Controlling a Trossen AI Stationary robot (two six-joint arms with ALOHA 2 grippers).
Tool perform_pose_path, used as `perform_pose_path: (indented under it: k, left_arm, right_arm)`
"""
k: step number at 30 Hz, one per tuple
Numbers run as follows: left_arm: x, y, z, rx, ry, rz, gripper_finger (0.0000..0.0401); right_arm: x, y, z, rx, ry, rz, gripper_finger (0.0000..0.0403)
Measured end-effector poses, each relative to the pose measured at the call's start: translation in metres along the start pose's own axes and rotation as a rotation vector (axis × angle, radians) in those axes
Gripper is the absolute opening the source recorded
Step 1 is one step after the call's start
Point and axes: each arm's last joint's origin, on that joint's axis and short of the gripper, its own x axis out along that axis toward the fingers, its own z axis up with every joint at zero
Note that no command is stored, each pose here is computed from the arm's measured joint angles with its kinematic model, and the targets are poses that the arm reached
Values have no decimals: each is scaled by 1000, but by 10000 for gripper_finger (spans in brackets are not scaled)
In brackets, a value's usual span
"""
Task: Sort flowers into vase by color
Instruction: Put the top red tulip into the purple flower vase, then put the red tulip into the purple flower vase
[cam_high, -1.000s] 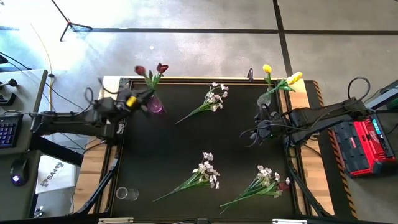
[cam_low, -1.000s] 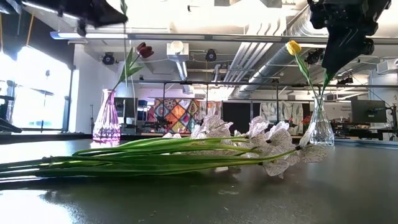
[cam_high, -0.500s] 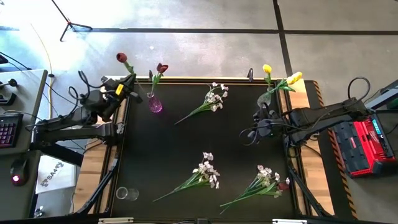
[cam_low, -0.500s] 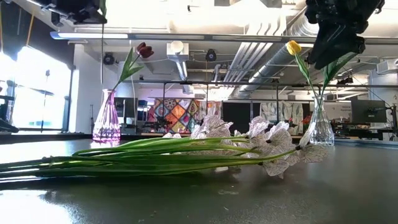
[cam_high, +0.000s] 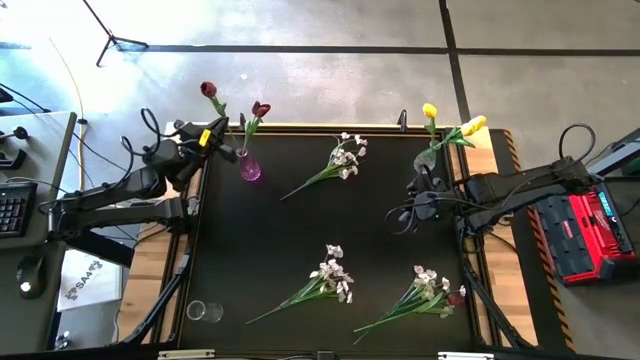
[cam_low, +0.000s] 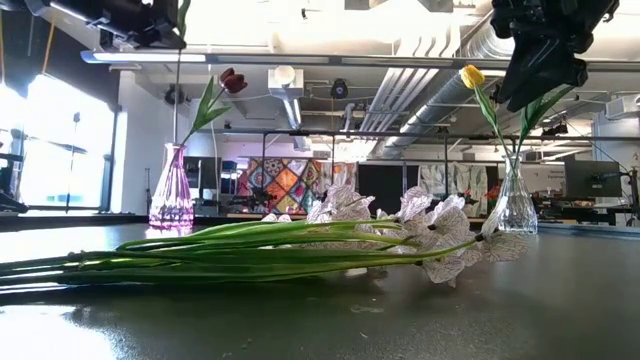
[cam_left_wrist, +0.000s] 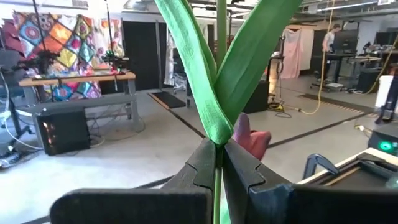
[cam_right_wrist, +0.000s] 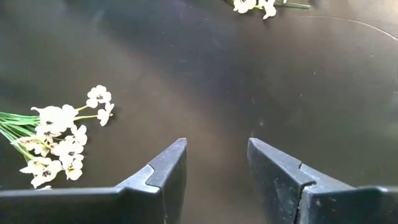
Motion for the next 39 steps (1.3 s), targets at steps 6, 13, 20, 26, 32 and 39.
perform_pose_path:
  k: [6,13,20,26,32,39]
  left_arm:
    - [4,-5,-10,18,77,-17,0]
    - [9,-7,-21,33,146,68,22]
    - [10,-7,-27,-20,185,123,77]
    - [7,-7,-38,-92,286,61,143]
    - [6,-8,-25,-126,307,-4,181]
    - [-4,-1,19,-40,324,-56,184]
  right_arm:
    - [0,0,0,-13,-12,-10,158]
    - [0,0,1,-13,-21,-16,158]
    - [0,0,0,15,-14,-10,158]
    - [0,0,0,52,-4,-3,158]
    - [0,0,-1,92,13,10,158]
    - [-2,8,-10,77,145,99,158]
